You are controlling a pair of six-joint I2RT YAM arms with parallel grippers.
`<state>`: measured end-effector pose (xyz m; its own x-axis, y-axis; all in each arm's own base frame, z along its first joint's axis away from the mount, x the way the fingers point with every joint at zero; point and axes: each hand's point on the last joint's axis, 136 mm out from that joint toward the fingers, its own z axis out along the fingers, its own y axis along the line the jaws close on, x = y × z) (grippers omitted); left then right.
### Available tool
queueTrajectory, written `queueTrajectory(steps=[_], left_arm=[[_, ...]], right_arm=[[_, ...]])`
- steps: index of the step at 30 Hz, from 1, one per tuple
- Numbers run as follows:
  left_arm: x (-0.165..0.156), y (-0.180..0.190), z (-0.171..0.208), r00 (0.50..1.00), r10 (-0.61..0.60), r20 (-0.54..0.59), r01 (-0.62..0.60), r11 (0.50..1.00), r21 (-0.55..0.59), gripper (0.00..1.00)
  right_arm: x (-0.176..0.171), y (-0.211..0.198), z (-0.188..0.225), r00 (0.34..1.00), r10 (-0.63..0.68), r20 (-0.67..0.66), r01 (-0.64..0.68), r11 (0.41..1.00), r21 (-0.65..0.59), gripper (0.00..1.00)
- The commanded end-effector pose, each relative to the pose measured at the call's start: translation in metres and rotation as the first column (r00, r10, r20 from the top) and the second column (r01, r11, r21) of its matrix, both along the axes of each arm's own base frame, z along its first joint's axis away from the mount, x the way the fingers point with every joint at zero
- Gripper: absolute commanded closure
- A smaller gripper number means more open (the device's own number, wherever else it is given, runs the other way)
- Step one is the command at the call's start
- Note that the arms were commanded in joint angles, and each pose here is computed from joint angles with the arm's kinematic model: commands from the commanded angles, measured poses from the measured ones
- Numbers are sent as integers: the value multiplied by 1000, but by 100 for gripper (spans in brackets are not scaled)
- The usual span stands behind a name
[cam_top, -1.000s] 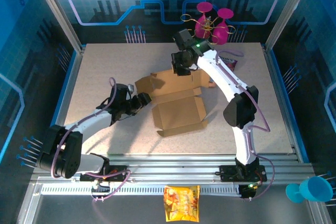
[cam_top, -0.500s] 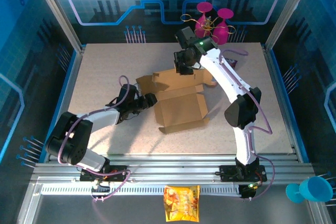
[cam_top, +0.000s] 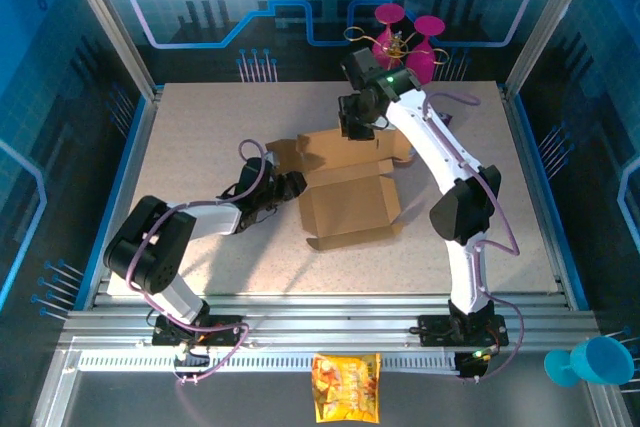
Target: Fold the paper box
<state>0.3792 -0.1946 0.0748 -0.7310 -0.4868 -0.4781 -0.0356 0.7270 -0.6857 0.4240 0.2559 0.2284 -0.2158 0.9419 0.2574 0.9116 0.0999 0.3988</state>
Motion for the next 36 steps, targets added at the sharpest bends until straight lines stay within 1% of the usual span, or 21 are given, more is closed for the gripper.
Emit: queueTrajectory(steps=[1, 2, 3, 5, 7, 8, 10, 13, 15, 17, 20, 23, 26, 28, 30, 36], left_arm=[[5, 5, 33, 995, 64, 79, -62, 998, -21, 46], [1, 9, 40, 993, 79, 90, -77, 997, -27, 40], [-4, 14, 50, 991, 89, 103, -86, 996, -34, 37], [-19, 24, 72, 988, 94, 124, -89, 995, -45, 32], [-35, 36, 86, 987, 99, 125, -90, 993, -75, 29], [-42, 45, 92, 987, 106, 116, -93, 989, -113, 30], [-52, 64, 93, 989, 130, 72, -112, 972, -207, 40], [-60, 95, 77, 980, 197, -23, -192, 917, -349, 51], [-61, 107, 62, 968, 232, -100, -252, 877, -410, 56], [-55, 109, 49, 956, 242, -164, -292, 830, -476, 57], [-33, 99, 38, 951, 199, -235, -300, 773, -558, 57], [-4, 97, 35, 949, 201, -242, -313, 686, -657, 57], [20, 85, 30, 955, 171, -243, -296, 630, -718, 56], [30, 70, 26, 959, 144, -245, -281, 610, -741, 54], [36, 57, 22, 962, 139, -235, -270, 602, -751, 52], [48, 34, 26, 970, 129, -208, -244, 578, -779, 49]], right_arm=[[0, -8, 21, 999, -43, 13, 43, 998, 52, 100], [2, -9, 23, 999, -50, 16, 49, 997, 59, 100], [4, -11, 25, 998, -61, 19, 60, 996, 69, 100], [6, -13, 31, 997, -76, 30, 73, 994, 82, 100], [6, -14, 41, 995, -82, 48, 77, 993, 94, 100], [5, -16, 46, 995, -86, 56, 80, 992, 97, 100], [3, -19, 55, 993, -96, 72, 88, 991, 103, 100], [3, -20, 66, 990, -108, 92, 96, 988, 121, 100], [2, -20, 71, 989, -112, 101, 98, 987, 130, 100], [2, -20, 75, 987, -118, 109, 102, 985, 139, 100], [0, -19, 81, 986, -119, 118, 101, 983, 151, 100], [-2, -19, 83, 986, -119, 119, 100, 983, 156, 100], [-1, -17, 82, 986, -121, 116, 101, 981, 164, 100], [0, -15, 82, 985, -121, 121, 99, 980, 171, 100], [0, -15, 82, 985, -123, 120, 101, 979, 176, 100], [0, -14, 80, 985, -123, 120, 100, 978, 184, 100]])
